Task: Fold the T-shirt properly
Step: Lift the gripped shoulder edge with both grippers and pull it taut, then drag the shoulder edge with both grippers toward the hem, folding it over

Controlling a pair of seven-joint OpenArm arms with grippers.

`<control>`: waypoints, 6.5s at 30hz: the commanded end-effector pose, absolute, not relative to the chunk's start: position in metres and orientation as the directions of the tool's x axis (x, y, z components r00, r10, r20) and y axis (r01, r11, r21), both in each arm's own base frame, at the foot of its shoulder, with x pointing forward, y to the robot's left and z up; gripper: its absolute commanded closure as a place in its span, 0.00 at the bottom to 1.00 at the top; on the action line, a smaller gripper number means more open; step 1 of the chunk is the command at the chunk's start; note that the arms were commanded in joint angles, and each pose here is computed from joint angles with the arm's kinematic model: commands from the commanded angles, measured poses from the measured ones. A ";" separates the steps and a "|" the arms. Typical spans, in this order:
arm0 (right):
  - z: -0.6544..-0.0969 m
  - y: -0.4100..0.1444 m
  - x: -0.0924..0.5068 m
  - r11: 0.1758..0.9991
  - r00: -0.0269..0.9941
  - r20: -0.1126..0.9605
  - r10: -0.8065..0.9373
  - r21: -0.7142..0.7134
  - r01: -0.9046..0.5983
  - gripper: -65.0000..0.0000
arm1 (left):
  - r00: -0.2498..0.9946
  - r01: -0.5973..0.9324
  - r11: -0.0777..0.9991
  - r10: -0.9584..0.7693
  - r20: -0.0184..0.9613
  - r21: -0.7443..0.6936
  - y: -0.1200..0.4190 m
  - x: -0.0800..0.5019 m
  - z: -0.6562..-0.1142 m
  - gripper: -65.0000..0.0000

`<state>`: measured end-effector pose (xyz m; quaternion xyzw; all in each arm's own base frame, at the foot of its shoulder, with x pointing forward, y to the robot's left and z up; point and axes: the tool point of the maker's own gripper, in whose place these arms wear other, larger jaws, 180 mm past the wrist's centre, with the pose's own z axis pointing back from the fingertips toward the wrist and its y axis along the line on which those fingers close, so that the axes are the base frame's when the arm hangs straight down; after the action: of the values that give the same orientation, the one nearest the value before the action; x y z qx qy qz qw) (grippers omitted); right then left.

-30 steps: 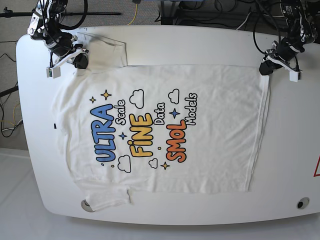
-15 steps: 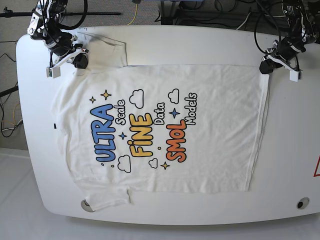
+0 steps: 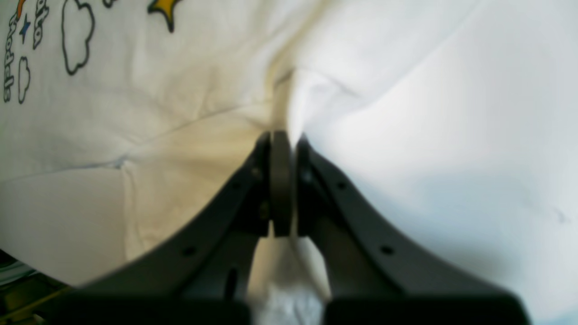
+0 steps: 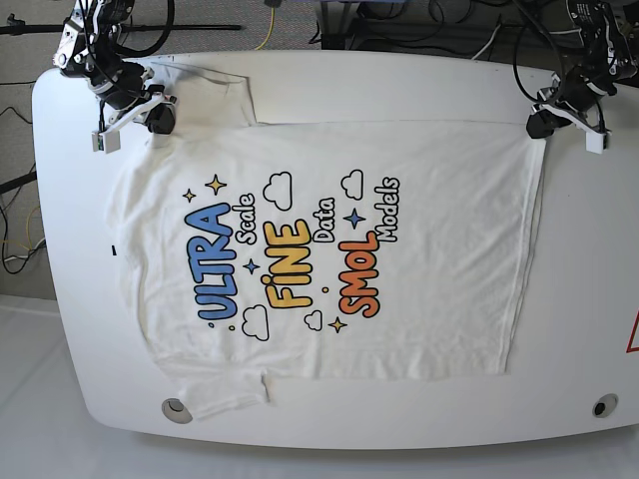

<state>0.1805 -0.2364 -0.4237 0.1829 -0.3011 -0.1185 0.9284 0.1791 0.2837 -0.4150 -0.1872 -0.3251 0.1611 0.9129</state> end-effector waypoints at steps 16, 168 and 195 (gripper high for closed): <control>-0.396 -0.258 0.162 0.937 0.771 0.566 -0.291 0.330 0.112 1.00 | 0.763 -0.100 0.914 0.324 0.560 -0.393 0.281 0.159 -0.390 1.00; -0.390 -0.248 0.320 0.958 0.677 0.700 -0.227 0.287 0.023 1.00 | 0.588 -0.078 0.937 0.320 0.743 -0.341 0.295 0.306 -0.365 1.00; -0.372 -0.233 0.342 0.962 0.627 0.759 -0.175 0.268 -0.057 0.63 | 0.566 -0.068 0.940 0.313 0.763 -0.335 0.303 0.311 -0.352 0.74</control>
<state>0.3266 -0.2300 -0.3939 0.1354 -0.3964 -0.0417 0.9071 0.3010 0.2970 -0.3708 -0.1408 -0.4249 0.1195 0.8862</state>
